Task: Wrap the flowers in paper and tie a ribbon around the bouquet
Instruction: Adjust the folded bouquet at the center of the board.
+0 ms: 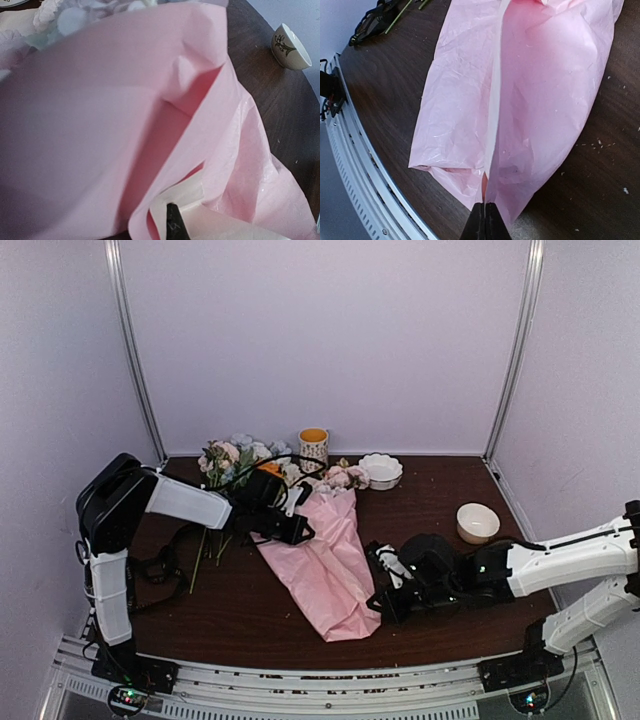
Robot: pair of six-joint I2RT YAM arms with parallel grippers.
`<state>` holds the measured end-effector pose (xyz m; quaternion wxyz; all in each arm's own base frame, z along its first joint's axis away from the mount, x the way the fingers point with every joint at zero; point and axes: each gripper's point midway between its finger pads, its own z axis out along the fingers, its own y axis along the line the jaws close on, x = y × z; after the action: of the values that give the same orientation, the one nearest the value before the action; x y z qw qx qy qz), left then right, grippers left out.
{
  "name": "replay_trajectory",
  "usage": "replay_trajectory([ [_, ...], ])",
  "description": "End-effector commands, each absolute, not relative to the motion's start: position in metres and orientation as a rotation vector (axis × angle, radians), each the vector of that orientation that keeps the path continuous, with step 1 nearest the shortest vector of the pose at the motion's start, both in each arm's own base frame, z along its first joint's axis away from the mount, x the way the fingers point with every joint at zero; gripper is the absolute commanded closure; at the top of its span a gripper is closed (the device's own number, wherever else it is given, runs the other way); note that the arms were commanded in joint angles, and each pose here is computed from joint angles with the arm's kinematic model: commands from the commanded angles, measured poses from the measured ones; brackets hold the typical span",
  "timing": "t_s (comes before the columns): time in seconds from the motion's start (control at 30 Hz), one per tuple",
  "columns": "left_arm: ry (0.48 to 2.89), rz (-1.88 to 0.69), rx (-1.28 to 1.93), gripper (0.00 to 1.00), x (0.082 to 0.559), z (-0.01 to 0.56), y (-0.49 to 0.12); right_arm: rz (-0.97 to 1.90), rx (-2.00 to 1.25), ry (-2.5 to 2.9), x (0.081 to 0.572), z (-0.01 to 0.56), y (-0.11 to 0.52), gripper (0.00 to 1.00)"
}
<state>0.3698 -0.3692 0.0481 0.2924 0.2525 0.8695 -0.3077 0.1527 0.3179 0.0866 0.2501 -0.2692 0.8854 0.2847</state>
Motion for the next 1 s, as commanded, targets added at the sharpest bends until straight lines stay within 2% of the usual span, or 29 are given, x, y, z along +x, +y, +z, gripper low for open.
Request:
replay_trajectory([
  [0.0,2.375,-0.766,0.613,1.00,0.377,0.025,-0.351,0.281,-0.831,2.343,0.171,0.093,0.304,1.00],
  [0.3,2.382,-0.776,0.603,1.00,0.378,0.022,-0.349,-0.001,-1.402,2.148,0.120,0.064,0.371,1.00],
  [0.4,2.383,-0.777,0.600,1.00,0.378,0.022,-0.349,-0.032,-1.496,2.121,0.110,0.050,0.384,1.00],
  [0.5,2.379,-0.780,0.595,1.00,0.378,0.023,-0.348,0.024,-1.508,2.120,0.104,0.053,0.389,0.89],
  [0.57,2.380,-0.783,0.594,1.00,0.378,0.022,-0.347,0.092,-1.497,2.110,0.101,0.066,0.391,0.72],
  [0.73,2.381,-0.790,0.591,1.00,0.378,0.022,-0.347,0.412,-1.429,2.059,0.096,0.123,0.398,0.42],
  [0.87,2.379,-0.790,0.588,1.00,0.379,0.023,-0.347,0.820,-1.251,2.033,0.111,0.169,0.399,0.39],
  [0.97,2.381,-0.789,0.586,1.00,0.379,0.022,-0.346,0.884,-1.021,2.122,0.155,0.167,0.385,0.48],
])
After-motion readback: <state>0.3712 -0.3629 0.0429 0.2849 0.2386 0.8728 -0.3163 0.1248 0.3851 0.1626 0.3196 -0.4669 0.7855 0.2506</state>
